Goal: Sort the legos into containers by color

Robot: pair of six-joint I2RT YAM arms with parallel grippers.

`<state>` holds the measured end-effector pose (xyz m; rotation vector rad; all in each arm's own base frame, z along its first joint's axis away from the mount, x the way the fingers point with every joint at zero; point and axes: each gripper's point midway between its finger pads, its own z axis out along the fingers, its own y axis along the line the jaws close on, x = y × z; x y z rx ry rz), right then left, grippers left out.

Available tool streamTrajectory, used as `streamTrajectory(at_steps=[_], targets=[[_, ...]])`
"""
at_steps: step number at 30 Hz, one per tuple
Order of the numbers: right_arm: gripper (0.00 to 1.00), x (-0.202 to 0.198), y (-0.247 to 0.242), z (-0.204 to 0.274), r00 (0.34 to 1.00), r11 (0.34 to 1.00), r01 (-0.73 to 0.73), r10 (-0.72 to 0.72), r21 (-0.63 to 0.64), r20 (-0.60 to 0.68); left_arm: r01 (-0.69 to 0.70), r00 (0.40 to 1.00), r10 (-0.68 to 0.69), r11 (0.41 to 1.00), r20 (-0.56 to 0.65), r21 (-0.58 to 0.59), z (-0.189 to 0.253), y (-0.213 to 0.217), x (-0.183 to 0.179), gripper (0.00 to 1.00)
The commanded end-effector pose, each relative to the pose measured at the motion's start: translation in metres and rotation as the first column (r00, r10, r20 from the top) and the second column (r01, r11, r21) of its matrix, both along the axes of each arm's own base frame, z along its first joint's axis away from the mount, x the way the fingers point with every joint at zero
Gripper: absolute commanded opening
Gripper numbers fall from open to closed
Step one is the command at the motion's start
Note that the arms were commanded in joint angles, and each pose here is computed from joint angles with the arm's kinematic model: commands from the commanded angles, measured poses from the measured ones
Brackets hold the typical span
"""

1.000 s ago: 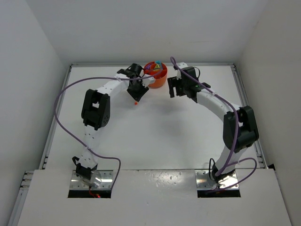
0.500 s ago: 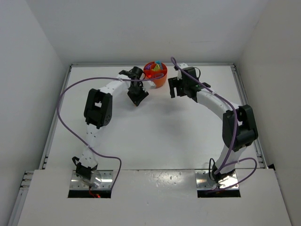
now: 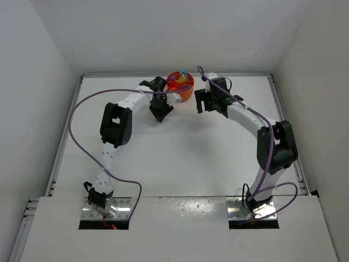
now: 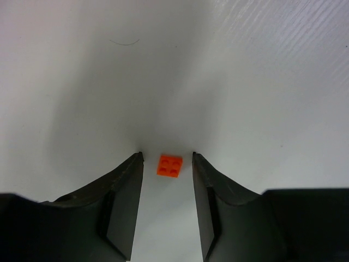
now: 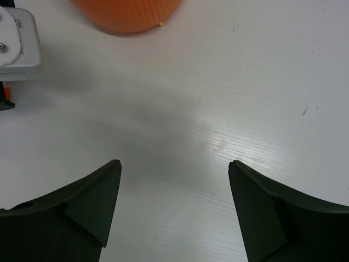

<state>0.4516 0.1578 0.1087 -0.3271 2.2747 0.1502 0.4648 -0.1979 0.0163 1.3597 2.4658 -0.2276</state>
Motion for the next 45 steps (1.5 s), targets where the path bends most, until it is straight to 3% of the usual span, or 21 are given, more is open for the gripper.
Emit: streamTrajectory(at_steps=[1,24,45], targets=[[0.80,0.013,0.006,0.019,0.999,1.000,-0.014,0.013,0.024,0.048,0.023,0.999,-0.024,1.000,-0.030,-0.009,-0.007,-0.005,-0.004,0.46],[0.80,0.013,0.008,0.017,0.999,0.999,-0.021,0.020,0.027,0.037,0.025,0.993,-0.023,1.000,-0.117,0.018,-0.025,0.018,-0.041,0.42],[0.80,0.013,0.009,0.012,1.000,0.999,-0.015,0.014,0.031,0.026,0.002,0.993,-0.003,1.000,-0.116,-0.006,-0.038,0.007,-0.026,0.39]])
